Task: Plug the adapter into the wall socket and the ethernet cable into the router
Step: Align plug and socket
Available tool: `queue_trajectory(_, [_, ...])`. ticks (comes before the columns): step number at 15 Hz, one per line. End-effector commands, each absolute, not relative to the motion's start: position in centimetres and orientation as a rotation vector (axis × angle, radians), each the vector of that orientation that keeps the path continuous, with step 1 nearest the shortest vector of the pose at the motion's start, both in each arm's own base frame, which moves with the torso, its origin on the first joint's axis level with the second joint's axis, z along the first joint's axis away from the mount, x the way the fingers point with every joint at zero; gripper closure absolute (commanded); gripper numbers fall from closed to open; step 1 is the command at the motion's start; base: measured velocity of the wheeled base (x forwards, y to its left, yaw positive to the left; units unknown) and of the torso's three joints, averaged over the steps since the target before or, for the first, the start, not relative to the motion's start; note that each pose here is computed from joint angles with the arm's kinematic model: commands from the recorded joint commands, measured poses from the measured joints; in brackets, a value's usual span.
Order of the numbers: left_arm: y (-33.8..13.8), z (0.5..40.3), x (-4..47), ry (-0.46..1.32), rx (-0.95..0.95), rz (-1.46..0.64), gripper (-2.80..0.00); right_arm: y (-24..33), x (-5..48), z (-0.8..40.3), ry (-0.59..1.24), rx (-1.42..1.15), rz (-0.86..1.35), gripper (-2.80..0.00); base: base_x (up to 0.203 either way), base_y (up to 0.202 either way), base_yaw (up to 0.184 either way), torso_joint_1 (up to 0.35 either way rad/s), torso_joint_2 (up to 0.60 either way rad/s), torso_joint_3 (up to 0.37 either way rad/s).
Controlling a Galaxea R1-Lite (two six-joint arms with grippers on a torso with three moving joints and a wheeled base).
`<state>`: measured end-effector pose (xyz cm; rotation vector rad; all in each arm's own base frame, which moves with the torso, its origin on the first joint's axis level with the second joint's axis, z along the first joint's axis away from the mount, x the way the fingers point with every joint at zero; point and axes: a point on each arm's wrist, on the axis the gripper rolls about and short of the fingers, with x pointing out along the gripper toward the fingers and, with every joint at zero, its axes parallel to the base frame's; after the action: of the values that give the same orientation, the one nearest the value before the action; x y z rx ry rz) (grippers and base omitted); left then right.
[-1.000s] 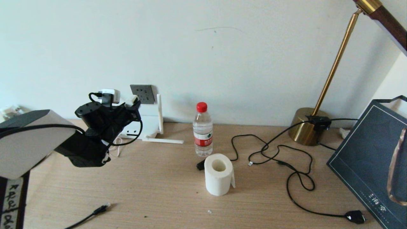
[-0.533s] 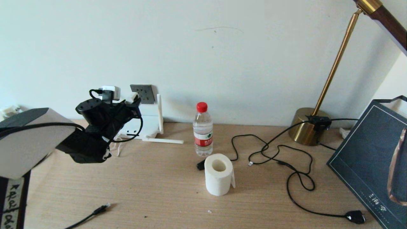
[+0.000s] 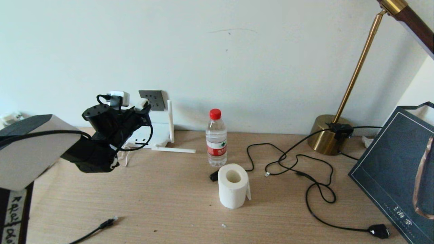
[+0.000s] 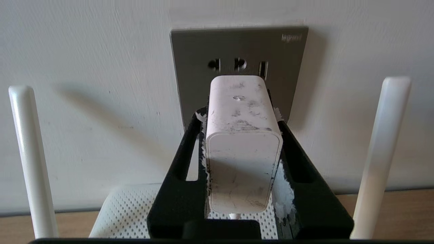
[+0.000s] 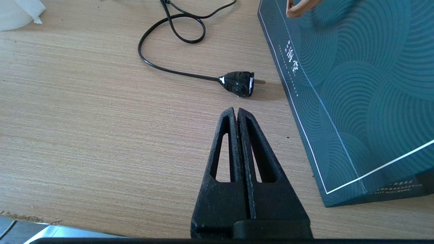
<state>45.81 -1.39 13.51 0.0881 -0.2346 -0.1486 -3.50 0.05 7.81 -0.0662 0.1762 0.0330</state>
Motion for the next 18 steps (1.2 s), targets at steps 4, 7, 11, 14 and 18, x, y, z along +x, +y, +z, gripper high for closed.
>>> queue_trajectory(4, [-1.43, 14.05, 46.11, -0.248, 0.09, -0.149, 0.0, 0.05, -3.5, 7.8, 0.178, -0.067, 0.034, 0.0, 0.0, 0.0, 0.0, 0.0, 0.0, 0.0])
queue_trajectory(7, [-1.44, 13.96, 46.16, -0.246, 0.088, -0.15, 0.0, 0.05, -3.5, 7.8, 0.178, -0.067, 0.033, 0.0, 0.0, 0.0, 0.0, 0.0, 0.0, 0.0])
queue_trajectory(11, [-1.44, 14.11, 46.33, -0.252, 0.088, -0.149, 0.0, 0.05, -3.5, 7.8, 0.178, -0.067, 0.033, 0.0, 0.0, 0.0, 0.0, 0.0, 0.0, 0.0])
queue_trajectory(14, [-1.44, 13.98, 46.37, -0.251, 0.088, -0.149, 0.0, 0.05, -3.5, 7.8, 0.178, -0.067, 0.034, 0.0, 0.0, 0.0, 0.0, 0.0, 0.0, 0.0])
queue_trajectory(18, [-1.59, 14.12, 46.44, -0.256, 0.088, -0.152, 0.0, 0.05, -3.5, 7.8, 0.178, -0.067, 0.034, 0.0, 0.0, 0.0, 0.0, 0.0, 0.0, 0.0])
